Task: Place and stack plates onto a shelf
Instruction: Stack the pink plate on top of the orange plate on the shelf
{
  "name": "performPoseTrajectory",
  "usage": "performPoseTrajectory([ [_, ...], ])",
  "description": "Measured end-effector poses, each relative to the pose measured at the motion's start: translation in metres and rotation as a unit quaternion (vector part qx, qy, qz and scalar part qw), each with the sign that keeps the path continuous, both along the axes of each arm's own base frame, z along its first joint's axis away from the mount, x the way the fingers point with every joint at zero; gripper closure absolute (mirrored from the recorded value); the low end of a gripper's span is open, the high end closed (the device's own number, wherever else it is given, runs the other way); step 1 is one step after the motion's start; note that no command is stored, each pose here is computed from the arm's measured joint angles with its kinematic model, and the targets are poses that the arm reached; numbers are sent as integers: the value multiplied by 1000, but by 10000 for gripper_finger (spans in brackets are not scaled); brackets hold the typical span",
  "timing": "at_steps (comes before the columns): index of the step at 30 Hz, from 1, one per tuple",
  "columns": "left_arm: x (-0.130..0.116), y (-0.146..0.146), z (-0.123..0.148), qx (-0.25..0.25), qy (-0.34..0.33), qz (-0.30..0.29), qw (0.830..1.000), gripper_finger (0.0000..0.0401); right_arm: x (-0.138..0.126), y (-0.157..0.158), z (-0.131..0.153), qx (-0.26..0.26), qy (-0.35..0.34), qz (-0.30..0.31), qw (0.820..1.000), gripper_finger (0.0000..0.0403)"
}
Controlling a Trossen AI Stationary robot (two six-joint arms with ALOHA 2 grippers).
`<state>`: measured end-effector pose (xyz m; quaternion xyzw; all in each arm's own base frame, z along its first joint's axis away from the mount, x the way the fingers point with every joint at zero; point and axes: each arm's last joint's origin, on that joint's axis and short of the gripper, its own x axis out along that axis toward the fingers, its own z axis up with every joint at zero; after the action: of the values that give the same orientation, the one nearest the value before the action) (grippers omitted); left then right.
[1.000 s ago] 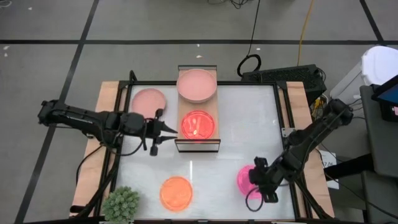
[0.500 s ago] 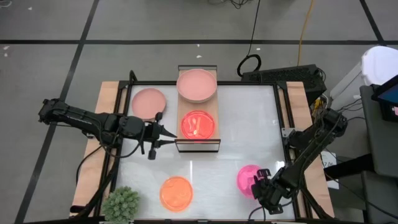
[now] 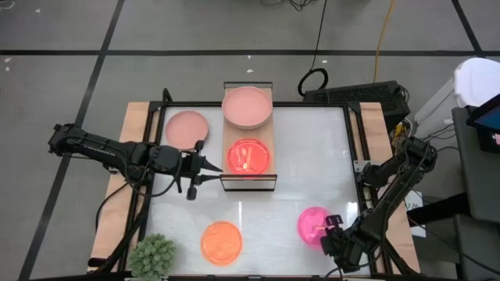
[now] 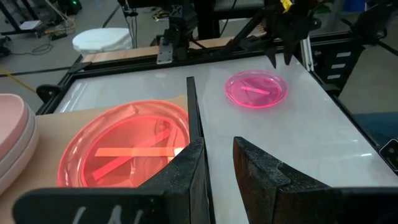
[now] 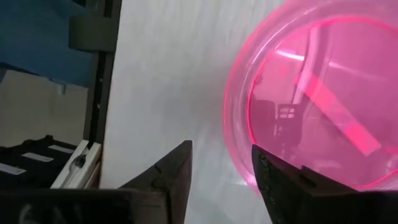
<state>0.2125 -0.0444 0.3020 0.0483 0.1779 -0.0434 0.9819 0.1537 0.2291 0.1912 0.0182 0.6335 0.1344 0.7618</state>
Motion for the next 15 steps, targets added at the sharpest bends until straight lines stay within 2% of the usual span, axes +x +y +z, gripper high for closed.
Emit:
performPoseTrajectory([
  [5, 0, 0, 0, 0, 2, 0, 1000, 309, 1, 1, -6, 6, -24, 11, 1000, 259],
  [15, -1, 0, -1, 0, 8, 1, 1000, 309, -5, -8, -25, -2, -11, 5, 1000, 259],
])
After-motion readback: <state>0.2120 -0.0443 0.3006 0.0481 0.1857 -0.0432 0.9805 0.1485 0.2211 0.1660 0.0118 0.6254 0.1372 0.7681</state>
